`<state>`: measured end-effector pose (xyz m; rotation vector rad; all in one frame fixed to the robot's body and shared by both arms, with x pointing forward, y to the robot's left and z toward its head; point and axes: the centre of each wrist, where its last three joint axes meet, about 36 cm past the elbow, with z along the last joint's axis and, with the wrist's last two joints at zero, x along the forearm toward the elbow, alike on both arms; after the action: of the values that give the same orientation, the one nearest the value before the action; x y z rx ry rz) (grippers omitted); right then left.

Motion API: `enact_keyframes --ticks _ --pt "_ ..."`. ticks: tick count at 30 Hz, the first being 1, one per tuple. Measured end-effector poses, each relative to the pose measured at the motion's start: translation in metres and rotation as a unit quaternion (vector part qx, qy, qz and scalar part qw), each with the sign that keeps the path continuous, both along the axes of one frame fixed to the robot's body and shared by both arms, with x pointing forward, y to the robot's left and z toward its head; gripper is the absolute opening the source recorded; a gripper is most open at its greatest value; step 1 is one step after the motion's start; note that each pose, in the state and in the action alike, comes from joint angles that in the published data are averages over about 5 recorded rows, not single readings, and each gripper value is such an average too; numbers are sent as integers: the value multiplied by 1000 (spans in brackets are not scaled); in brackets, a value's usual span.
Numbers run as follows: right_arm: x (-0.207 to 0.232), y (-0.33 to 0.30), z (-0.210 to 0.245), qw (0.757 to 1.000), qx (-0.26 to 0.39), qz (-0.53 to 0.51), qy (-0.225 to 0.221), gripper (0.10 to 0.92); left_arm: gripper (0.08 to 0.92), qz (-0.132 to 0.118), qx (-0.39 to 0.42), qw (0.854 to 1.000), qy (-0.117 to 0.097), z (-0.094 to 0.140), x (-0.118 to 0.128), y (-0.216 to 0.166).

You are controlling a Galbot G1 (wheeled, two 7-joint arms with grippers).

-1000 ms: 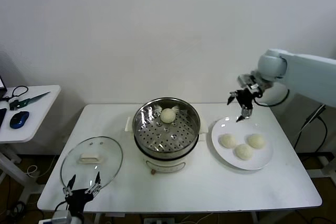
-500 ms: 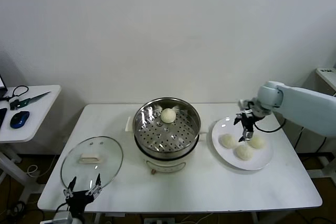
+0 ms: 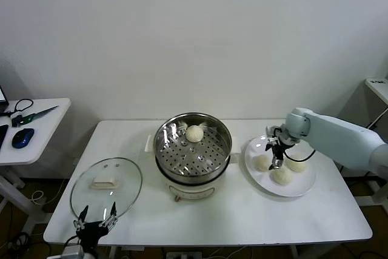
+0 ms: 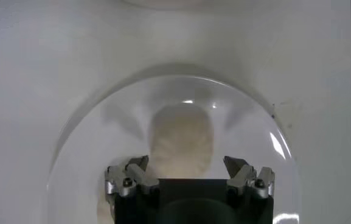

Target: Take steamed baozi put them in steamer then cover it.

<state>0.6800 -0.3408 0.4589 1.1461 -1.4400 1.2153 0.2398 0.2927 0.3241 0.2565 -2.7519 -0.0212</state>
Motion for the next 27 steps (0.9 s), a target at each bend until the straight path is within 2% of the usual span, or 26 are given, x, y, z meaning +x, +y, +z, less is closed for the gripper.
enact_keyframes --ticks 11,17,22,27 --pt "4 9 -6 1000 5 0 5 675 823 0 1 1000 0 0 0 0" --pt "7 9 5 1000 11 4 6 641 823 0 0 1000 -3 2 1 -1" --pt "15 11 37 1000 17 15 2 636 823 1 0 1000 -3 3 -1 -1" --pt "30 22 103 999 27 37 -12 639 823 0 0 1000 -3 4 0 -2"
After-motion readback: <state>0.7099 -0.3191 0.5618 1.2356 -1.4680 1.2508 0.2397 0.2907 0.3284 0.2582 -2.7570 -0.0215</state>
